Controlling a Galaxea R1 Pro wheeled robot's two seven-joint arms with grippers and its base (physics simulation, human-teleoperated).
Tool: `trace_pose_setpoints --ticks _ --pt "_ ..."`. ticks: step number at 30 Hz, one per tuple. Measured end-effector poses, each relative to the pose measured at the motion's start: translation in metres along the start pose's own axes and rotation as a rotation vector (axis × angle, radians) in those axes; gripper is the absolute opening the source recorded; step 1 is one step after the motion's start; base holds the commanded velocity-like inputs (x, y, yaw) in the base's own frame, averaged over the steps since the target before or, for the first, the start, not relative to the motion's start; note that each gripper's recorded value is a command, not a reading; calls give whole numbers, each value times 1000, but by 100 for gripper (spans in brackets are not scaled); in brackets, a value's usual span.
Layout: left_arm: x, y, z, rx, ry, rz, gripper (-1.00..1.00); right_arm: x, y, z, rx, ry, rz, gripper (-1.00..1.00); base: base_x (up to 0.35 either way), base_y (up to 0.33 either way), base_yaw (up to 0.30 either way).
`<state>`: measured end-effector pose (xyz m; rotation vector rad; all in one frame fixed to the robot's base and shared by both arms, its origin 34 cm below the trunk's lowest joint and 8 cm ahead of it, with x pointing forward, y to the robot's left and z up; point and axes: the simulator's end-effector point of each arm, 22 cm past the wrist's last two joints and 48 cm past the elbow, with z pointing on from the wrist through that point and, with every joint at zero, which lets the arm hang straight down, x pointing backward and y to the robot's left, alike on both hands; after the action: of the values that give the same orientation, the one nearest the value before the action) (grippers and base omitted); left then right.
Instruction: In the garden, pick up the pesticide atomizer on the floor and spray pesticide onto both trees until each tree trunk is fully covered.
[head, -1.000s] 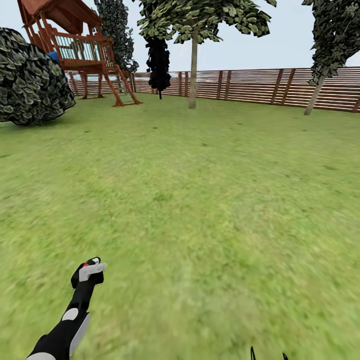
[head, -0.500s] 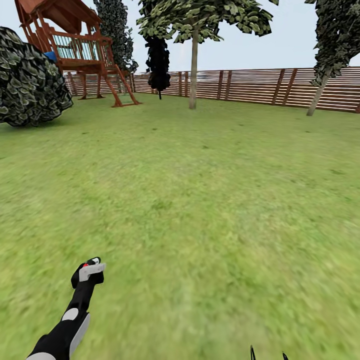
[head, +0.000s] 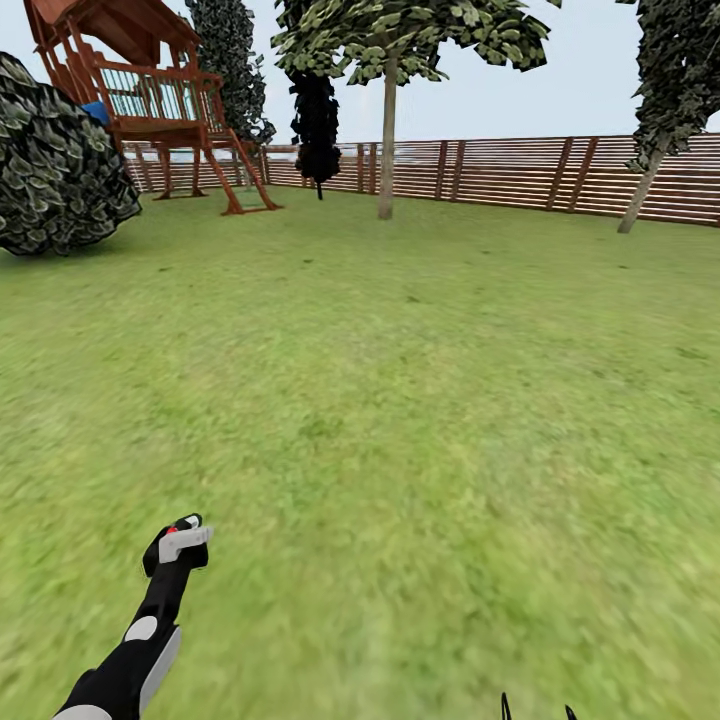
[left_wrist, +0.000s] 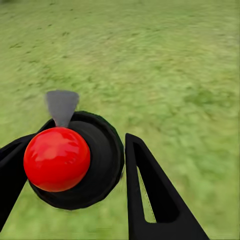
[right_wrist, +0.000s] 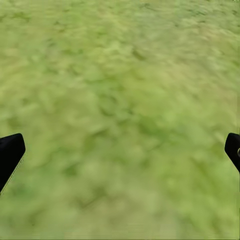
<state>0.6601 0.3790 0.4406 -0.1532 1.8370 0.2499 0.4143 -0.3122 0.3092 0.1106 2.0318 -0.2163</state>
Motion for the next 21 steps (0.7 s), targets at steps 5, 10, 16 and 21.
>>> trace_pose_setpoints --ticks 5,10,16,21 --pt "0 0 0 0 0 0 -100 0 0 0 0 0 0 100 340 0 0" --pt "0 0 0 0 0 -1 -100 0 0 0 0 1 0 100 340 0 0" --pt "0 0 0 0 0 -1 -100 0 0 0 0 0 0 100 340 0 0" --pt "0 0 0 0 0 -1 -100 0 0 0 0 0 0 100 340 0 0"
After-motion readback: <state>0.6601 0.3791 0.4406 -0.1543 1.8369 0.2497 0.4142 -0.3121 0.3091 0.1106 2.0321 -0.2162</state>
